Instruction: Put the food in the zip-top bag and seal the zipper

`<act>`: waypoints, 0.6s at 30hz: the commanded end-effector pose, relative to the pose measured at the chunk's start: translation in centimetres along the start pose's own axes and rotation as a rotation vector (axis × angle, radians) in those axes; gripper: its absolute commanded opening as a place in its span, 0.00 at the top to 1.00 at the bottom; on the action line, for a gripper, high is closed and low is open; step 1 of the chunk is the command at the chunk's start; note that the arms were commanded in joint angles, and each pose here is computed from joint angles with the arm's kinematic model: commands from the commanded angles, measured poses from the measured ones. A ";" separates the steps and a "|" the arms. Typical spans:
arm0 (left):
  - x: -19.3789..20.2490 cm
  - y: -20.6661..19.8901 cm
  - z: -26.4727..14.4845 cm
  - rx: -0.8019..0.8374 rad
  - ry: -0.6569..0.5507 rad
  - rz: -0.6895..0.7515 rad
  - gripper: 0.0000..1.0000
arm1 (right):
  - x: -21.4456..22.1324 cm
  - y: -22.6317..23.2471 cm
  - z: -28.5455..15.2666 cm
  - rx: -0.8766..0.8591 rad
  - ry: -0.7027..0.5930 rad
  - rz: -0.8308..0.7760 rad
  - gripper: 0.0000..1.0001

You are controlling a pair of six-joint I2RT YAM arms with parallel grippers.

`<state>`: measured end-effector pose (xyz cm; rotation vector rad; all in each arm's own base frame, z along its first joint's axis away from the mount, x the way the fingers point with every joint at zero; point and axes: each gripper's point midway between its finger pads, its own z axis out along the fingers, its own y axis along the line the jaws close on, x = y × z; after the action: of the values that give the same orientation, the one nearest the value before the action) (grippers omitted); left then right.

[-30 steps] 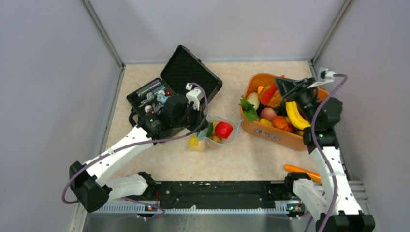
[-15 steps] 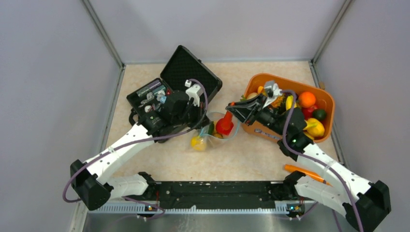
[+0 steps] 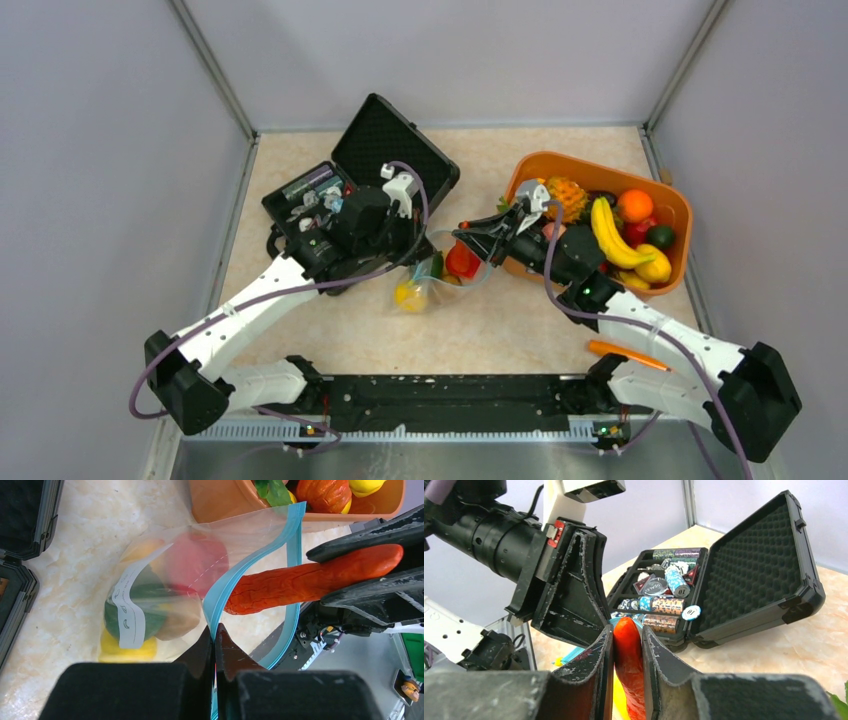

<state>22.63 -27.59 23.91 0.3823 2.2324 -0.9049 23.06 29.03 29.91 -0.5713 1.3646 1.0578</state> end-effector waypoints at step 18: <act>-4.2 -0.3 -1.1 -0.023 -0.198 -0.080 1.00 | 0.0 0.1 1.5 0.051 0.097 0.057 0.47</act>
<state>23.91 -27.59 24.66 0.2545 2.2072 -0.8998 23.12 30.66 27.61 -0.5701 1.4728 1.1113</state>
